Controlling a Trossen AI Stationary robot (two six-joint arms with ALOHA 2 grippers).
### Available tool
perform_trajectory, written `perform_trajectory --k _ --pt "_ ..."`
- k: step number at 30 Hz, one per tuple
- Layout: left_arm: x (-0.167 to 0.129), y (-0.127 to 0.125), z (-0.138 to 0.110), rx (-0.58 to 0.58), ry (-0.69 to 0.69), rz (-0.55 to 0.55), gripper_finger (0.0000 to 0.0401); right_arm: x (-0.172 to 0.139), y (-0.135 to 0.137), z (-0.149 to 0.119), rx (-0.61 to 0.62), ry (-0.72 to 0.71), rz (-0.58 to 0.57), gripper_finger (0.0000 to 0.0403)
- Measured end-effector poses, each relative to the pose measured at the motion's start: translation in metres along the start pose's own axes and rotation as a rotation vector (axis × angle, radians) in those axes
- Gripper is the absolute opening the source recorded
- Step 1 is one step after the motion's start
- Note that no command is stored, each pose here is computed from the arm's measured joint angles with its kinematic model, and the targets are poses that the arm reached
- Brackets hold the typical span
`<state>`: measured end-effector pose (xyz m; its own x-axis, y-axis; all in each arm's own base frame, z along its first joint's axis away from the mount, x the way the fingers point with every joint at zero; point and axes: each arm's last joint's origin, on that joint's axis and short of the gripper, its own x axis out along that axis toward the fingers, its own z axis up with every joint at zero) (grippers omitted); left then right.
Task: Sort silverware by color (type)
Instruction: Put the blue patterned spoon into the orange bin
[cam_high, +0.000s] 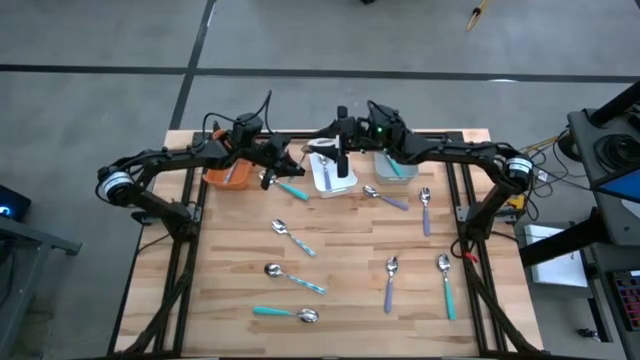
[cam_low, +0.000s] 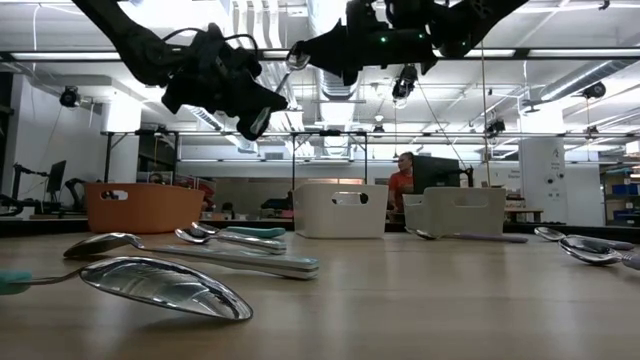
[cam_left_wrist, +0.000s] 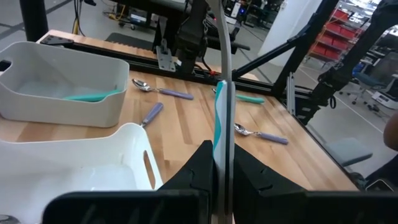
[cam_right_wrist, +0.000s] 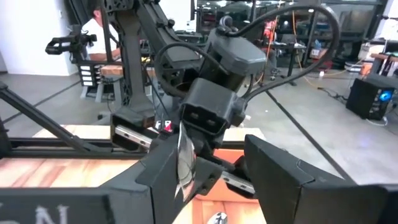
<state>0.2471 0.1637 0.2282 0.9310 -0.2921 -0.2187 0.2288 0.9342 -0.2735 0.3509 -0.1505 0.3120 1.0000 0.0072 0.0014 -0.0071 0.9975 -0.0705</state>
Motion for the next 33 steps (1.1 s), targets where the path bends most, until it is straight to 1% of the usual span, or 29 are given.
perform_trajectory --k 5,9,18,21,25,30,33 --pt "0.000 0.000 0.000 0.015 0.000 -0.001 0.0009 0.002 0.006 -0.001 0.005 0.002 0.016 0.0170" --pt "0.001 -0.001 0.000 0.018 0.000 -0.003 0.0009 0.004 0.008 -0.002 -0.001 0.003 0.022 0.0158" --pt "0.001 -0.001 0.000 0.022 0.000 -0.002 0.0009 0.018 0.004 -0.024 0.001 0.007 0.023 0.0101" --pt "0.001 -0.001 0.000 0.021 0.001 0.000 0.0009 0.018 0.004 -0.025 -0.005 0.006 0.024 0.0072" --pt "0.001 0.000 0.000 0.024 0.001 0.002 0.0009 0.018 0.005 -0.024 -0.017 0.003 0.030 0.0022" --pt "0.001 0.000 0.000 0.030 0.001 0.010 0.0010 0.018 0.005 -0.024 -0.015 0.004 0.030 0.0013" --pt "0.001 0.000 0.000 0.029 0.001 0.010 0.0019 0.018 0.005 -0.024 -0.015 0.004 0.031 0.0013"
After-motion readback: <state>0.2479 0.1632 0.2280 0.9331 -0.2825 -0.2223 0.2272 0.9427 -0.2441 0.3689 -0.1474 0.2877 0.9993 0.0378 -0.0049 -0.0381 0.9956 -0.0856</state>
